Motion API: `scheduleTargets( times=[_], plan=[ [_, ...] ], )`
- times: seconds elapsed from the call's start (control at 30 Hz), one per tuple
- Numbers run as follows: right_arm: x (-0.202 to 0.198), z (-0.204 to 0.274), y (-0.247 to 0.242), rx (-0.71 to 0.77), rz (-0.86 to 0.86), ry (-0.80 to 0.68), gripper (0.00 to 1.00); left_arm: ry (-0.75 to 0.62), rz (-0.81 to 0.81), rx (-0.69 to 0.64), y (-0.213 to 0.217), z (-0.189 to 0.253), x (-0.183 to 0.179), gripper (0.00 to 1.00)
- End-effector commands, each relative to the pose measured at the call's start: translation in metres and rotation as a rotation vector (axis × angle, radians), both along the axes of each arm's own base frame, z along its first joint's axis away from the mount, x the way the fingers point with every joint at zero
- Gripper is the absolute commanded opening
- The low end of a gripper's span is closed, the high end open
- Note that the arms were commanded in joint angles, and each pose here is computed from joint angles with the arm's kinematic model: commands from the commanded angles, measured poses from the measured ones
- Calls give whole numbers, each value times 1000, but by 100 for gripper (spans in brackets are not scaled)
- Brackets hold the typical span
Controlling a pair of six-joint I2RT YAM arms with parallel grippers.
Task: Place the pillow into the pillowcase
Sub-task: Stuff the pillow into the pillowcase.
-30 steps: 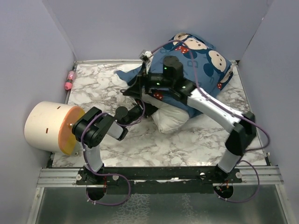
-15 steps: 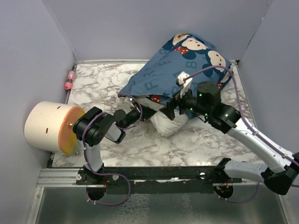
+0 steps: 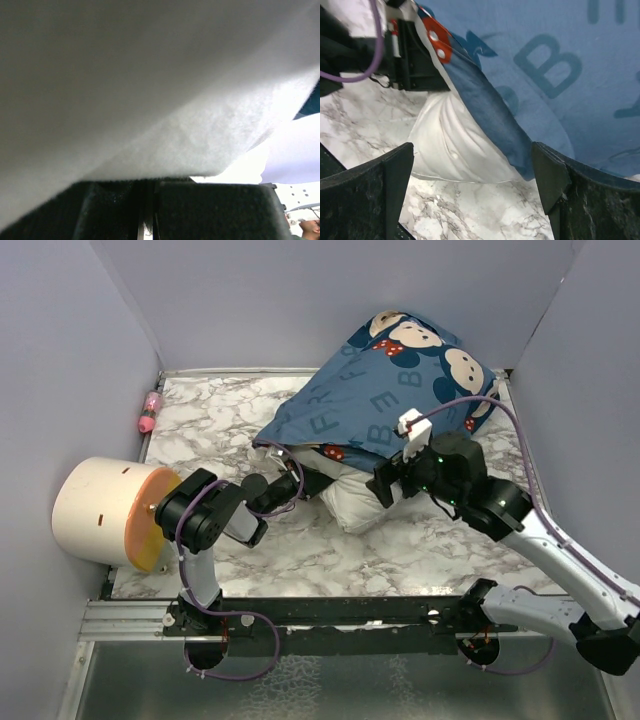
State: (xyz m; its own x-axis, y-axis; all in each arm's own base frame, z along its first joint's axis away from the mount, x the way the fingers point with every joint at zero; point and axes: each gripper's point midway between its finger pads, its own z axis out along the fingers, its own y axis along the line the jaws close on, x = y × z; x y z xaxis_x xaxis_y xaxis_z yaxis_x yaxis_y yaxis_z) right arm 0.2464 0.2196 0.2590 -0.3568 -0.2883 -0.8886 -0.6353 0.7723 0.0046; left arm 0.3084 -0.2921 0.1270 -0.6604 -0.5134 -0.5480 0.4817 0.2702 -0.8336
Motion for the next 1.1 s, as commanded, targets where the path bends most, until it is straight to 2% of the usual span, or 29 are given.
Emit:
scheduleTargets(
  times=[0.0,0.1,0.17,0.37,0.43,0.5,0.53,0.57,0.6,0.67,0.73,0.77,0.83,0.97,1.07],
  plan=[
    [-4,53,-12,58,11,-156,99,-186,-60,-102,-2,50,-13,0],
    [16,33,-28,-51,-108,-131,100,-184,-75,-104,-4,50,-13,0],
    [26,15,-30,-85,-118,-77,100,-186,-80,-107,-4,51,-13,0],
    [59,-26,-59,-111,-207,14,100,-199,-83,-113,-3,57,-15,0],
    [60,-31,-55,-105,-194,27,100,-202,-91,-108,-4,57,-16,0],
    [61,-39,-48,-99,-166,63,95,-204,-102,-106,-5,57,-17,0],
    [60,-45,-43,-97,-140,84,91,-203,-107,-107,-6,57,-18,0],
    [57,-49,-35,-84,-88,106,82,-206,-110,-108,-6,58,-18,0],
    [51,-51,-24,-59,-26,126,70,-208,-112,-109,-6,59,-19,0],
    [31,-49,2,19,146,166,34,-213,-112,-111,-6,61,-19,0],
    [8,-40,22,105,302,193,13,-222,-111,-108,-6,64,-18,0],
    [-3,-33,30,152,368,195,6,-225,-110,-109,-6,66,-17,0],
    [-27,-14,43,262,494,194,1,-233,-107,-113,-7,70,-15,0],
    [-62,19,69,396,682,201,1,-285,-134,-141,-12,86,-15,0],
    [-79,35,107,464,818,237,1,-347,-142,-178,-18,108,-15,0]
  ],
)
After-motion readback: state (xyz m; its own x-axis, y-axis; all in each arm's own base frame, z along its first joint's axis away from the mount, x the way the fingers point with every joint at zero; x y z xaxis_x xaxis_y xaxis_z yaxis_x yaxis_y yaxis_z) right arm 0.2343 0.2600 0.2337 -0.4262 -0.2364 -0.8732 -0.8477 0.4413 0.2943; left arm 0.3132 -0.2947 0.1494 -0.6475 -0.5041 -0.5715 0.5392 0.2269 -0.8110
